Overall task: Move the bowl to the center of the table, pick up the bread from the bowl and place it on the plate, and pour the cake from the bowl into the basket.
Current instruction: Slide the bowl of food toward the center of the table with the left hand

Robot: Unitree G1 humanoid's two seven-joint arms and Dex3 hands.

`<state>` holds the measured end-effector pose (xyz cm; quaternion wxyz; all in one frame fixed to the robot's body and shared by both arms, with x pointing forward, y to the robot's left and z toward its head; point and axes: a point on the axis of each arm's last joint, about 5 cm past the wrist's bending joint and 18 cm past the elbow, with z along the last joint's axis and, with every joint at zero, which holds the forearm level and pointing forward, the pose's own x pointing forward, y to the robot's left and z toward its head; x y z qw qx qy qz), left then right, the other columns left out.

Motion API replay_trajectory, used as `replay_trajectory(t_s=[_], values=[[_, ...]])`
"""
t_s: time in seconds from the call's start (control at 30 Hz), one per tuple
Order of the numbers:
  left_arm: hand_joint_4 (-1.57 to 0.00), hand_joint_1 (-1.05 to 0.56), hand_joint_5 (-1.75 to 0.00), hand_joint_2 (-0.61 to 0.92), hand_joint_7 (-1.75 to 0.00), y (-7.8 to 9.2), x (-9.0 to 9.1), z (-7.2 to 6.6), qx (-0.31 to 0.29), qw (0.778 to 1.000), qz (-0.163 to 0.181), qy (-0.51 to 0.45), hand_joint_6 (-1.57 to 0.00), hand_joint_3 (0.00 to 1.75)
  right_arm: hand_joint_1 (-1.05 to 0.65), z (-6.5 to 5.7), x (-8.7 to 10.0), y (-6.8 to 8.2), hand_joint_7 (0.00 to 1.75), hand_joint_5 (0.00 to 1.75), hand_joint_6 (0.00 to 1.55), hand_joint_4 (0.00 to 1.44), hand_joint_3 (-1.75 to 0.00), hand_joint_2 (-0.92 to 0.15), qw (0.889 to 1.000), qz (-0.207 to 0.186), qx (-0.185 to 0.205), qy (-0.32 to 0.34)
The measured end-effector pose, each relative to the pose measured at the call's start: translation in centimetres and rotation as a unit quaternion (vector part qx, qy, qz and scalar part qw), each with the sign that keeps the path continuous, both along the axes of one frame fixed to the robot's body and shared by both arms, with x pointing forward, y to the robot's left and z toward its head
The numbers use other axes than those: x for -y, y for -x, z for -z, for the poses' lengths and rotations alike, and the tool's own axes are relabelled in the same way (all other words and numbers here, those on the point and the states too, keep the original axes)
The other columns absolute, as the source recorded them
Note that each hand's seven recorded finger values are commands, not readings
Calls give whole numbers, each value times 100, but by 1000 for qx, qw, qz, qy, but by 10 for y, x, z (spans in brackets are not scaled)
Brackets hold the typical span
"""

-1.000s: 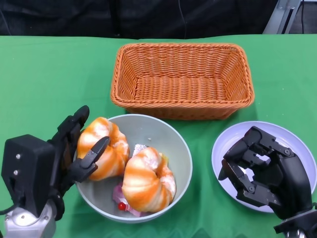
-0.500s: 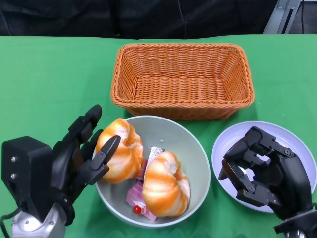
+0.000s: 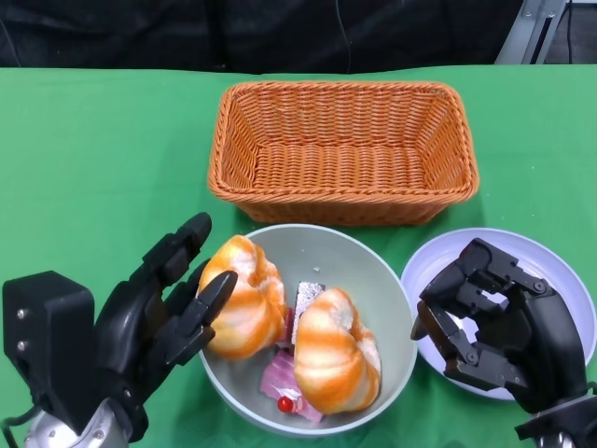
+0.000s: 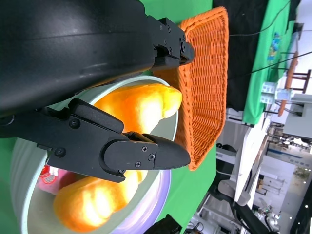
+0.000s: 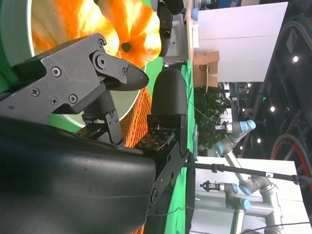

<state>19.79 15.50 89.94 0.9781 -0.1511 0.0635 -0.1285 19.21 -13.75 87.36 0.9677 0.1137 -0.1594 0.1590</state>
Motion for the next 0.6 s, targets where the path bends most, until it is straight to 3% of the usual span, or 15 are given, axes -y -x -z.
replay_trajectory(t_s=[0.47, 0.6], values=[[-10, -64, -2, 92, -1, -1, -2, 1, -2, 1000, 0, -18, -15, 31, -9, 0, 0, 0, 132, 164, 63, 65, -88, -62, 1000, 1, 2, 1], [-17, -57, -5, 92, -3, -2, -3, 3, 21, 998, -34, -53, -21, 29, -9, 0, 0, 0, 132, 163, 63, 65, -89, -61, 1000, 4, 3, 3]])
